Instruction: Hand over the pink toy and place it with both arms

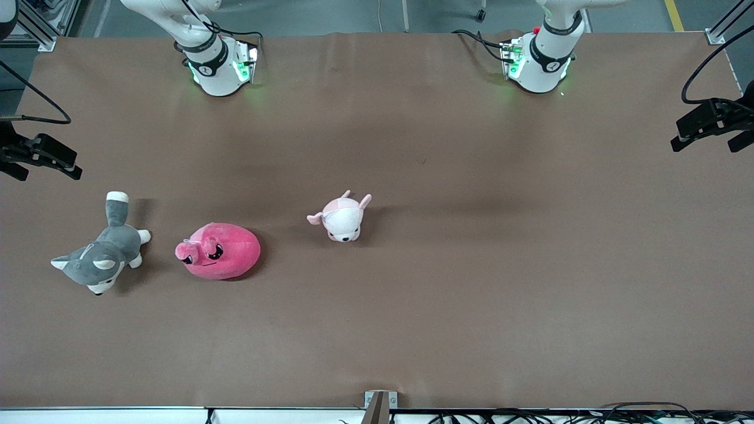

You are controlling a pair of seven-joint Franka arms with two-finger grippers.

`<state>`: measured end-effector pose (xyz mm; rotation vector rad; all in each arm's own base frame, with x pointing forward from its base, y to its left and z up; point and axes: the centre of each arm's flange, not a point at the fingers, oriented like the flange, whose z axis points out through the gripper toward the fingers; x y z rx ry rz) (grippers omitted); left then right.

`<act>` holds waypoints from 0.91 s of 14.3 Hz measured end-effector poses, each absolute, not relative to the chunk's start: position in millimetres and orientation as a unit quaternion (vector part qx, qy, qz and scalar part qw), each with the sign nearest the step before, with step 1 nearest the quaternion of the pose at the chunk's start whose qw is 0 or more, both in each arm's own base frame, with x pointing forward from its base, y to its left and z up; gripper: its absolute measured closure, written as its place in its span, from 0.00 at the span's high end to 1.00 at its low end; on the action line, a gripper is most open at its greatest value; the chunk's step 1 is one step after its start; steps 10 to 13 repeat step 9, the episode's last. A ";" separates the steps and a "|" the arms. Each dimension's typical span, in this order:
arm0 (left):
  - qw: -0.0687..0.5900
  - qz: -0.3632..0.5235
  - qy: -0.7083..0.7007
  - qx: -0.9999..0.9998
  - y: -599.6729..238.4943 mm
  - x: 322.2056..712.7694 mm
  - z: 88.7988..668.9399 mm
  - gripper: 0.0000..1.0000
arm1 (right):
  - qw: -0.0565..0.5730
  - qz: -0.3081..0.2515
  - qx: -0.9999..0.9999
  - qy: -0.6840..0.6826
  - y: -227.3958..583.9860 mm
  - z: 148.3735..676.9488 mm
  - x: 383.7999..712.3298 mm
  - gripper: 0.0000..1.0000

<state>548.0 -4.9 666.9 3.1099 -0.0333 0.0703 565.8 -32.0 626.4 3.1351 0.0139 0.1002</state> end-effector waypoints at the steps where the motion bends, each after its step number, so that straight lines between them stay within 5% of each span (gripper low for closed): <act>1: 0.015 0.023 -0.011 1.000 -5.4 548.0 666.9 1.00 | 0.002 0.032 0.999 0.004 -32.0 626.6 565.8 1.00; 13: 0.015 0.023 -0.013 1.000 -6.9 548.0 667.0 1.00 | 0.002 0.032 0.999 0.005 -32.0 626.6 565.7 1.00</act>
